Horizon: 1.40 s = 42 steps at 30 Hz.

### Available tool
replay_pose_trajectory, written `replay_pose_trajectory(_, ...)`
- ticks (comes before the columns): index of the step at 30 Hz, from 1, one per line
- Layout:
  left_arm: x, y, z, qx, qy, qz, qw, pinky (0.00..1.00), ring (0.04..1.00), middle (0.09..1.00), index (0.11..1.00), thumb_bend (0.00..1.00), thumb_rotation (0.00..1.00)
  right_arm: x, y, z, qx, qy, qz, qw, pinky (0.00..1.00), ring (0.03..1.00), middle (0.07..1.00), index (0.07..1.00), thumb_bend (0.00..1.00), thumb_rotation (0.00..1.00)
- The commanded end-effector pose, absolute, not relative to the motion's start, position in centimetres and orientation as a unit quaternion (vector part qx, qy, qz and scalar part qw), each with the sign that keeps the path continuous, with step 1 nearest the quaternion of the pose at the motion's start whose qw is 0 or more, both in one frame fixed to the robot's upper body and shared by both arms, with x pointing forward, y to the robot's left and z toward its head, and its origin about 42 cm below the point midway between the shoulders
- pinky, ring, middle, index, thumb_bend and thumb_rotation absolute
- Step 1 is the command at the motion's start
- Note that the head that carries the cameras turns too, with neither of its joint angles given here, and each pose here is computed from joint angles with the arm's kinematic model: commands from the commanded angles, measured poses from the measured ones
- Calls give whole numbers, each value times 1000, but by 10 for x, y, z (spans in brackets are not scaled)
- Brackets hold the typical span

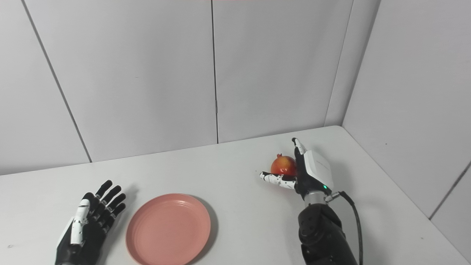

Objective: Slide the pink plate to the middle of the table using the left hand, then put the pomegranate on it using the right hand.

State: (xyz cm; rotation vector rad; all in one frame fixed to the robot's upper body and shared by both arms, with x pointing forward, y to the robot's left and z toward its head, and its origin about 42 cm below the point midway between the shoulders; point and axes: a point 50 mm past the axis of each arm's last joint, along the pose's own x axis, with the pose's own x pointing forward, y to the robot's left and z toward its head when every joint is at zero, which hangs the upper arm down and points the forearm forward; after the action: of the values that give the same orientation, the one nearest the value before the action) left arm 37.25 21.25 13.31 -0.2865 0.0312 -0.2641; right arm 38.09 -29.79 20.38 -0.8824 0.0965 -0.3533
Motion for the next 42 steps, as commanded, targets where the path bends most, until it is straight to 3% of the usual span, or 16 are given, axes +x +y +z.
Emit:
replay_pose_trajectory(1,371,215,130,-142,30,-128,981,936,904,914,905,344,1000,391,-301,229,-426,11,-187,885,799,899,937,943,956,457)
replay_pose_trajectory(34,371,216,129,-144,31,-129,981,928,901,913,903,356,1000,407,-307,220,-423,39,-168,890,757,854,892,888,916,339)
replay_pose_trajectory(37,370,216,130,-142,31,-127,981,922,897,909,902,356,1000,410,-308,218,-425,42,-168,889,682,791,836,868,904,313)
replay_pose_trajectory(38,370,216,130,-142,31,-127,981,920,897,909,900,355,1000,411,-308,217,-425,42,-168,888,576,700,753,856,897,292)
replay_pose_trajectory(40,370,216,130,-140,32,-127,982,923,898,909,899,356,1000,413,-308,216,-431,41,-170,885,485,620,682,829,890,260)
replay_pose_trajectory(42,370,216,130,-139,32,-127,982,924,899,909,899,356,1000,415,-308,214,-436,40,-173,882,480,617,689,800,882,226)
